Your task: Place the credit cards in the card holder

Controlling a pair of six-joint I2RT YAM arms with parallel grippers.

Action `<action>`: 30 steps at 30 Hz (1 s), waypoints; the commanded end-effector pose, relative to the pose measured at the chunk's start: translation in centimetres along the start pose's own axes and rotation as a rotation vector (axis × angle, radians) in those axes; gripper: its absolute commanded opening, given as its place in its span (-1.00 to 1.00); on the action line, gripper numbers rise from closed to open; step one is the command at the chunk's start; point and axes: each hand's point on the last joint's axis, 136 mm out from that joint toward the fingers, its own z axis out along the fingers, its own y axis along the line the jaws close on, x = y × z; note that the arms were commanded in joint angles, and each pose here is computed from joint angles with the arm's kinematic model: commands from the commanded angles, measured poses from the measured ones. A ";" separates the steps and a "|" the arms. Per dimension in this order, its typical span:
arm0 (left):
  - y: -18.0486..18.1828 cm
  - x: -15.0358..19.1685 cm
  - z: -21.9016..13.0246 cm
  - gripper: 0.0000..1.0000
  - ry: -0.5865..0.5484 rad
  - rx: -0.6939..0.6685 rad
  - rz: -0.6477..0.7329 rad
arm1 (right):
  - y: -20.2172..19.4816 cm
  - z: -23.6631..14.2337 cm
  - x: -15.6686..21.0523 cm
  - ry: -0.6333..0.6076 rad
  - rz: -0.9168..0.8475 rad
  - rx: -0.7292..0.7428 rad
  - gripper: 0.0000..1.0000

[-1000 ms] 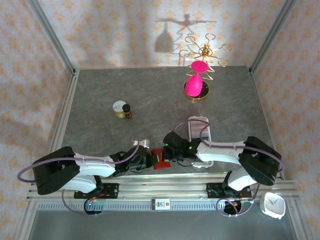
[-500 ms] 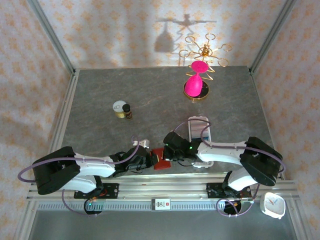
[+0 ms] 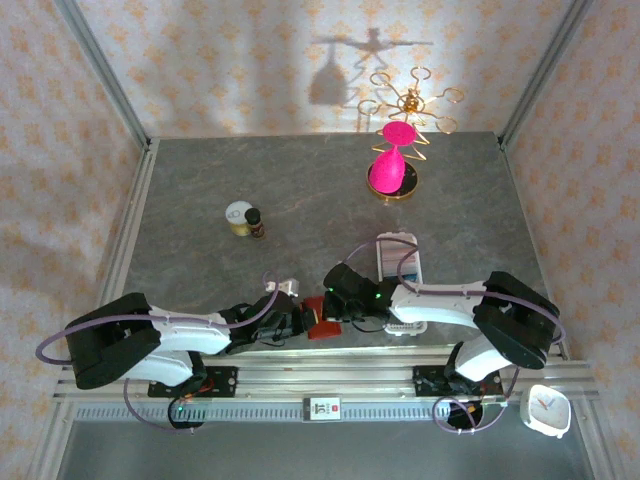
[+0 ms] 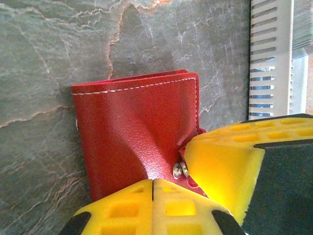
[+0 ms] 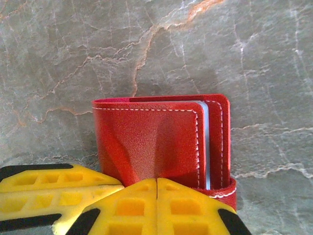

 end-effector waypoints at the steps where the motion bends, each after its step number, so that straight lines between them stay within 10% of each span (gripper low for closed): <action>1: 2.1 1.2 0.1 -1.00 0.036 -0.057 -0.011 | -1.4 0.9 1.9 0.071 -0.014 0.050 -1.00; 30: 2.4 1.2 0.1 -1.00 0.029 -0.045 -0.038 | -3.7 1.3 6.1 0.128 -0.085 0.122 -1.00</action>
